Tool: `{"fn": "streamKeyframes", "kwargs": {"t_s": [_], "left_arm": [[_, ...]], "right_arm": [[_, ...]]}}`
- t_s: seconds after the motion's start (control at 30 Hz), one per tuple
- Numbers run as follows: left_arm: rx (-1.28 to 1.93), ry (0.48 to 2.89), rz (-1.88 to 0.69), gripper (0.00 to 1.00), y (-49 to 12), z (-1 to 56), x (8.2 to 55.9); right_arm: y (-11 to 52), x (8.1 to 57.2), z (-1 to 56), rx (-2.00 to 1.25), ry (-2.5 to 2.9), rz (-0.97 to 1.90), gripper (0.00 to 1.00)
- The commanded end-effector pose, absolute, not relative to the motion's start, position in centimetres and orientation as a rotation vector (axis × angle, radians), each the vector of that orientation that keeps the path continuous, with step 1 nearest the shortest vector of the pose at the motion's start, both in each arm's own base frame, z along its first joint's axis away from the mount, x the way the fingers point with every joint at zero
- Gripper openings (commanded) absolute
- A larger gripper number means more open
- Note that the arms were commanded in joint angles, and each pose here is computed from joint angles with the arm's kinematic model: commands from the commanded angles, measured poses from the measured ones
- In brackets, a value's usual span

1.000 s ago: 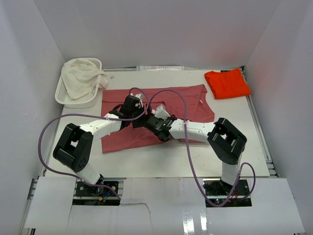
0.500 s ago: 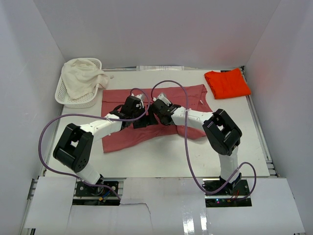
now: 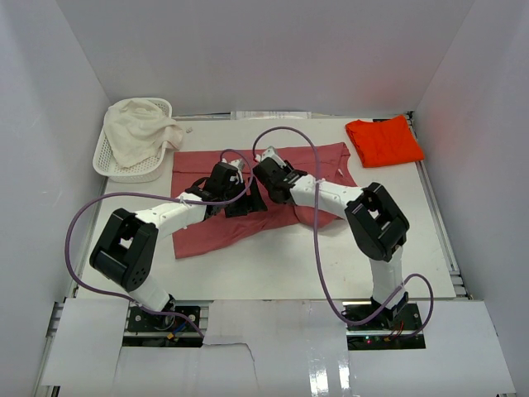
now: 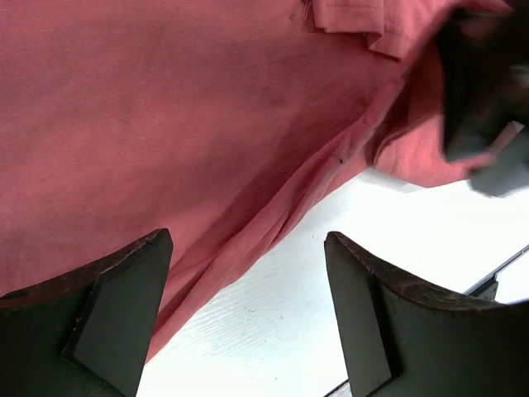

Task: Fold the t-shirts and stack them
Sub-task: Grap the side of the flattened tshirt closest away from the robot with both arms

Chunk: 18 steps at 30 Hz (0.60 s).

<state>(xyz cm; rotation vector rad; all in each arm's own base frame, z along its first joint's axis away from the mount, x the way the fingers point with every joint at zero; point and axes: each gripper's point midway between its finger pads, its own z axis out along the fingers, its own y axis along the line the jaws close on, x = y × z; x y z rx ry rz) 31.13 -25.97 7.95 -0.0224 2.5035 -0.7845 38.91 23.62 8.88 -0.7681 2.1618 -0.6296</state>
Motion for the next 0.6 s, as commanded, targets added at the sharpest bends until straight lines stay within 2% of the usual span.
{"fn": "streamKeyframes", "kwargs": {"t_s": [0.0, 0.1, 0.13, 0.17, 0.2, 0.37, 0.43, 0.57], "left_arm": [[0.003, 2.44, -0.815, 0.86, -26.1, 10.1, 31.2], [0.003, 2.444, -0.815, 0.86, -26.1, 10.0, 31.2], [0.003, 2.442, -0.816, 0.86, -26.2, 10.0, 31.2], [0.003, 2.444, -0.815, 0.86, -26.2, 10.0, 31.2], [0.006, 2.443, -0.812, 0.86, -26.1, 9.9, 31.2], [0.01, 2.436, -0.807, 0.86, -26.2, 10.1, 31.4], [0.011, 2.435, -0.809, 0.86, -26.2, 10.1, 31.5], [0.013, 2.439, -0.818, 0.86, -26.4, 9.8, 31.6]], "right_arm": [[23.3, 38.9, 15.4, -0.516, 2.123, -0.377, 0.41], [22.6, 36.6, 15.8, -0.415, 2.171, -0.188, 0.41], [22.2, 35.5, 18.3, -0.362, 2.137, -0.088, 0.41], [21.6, 34.1, 17.0, -0.353, 2.181, -0.02, 0.42], [21.2, 32.8, 19.1, -0.278, 2.151, 0.092, 0.43], [20.5, 27.3, 18.6, -0.185, 2.204, 0.455, 0.48], [20.4, 25.5, 17.1, -0.191, 2.243, 0.523, 0.5], [20.2, 25.0, 14.0, -0.302, 2.352, 0.442, 0.48]]}}
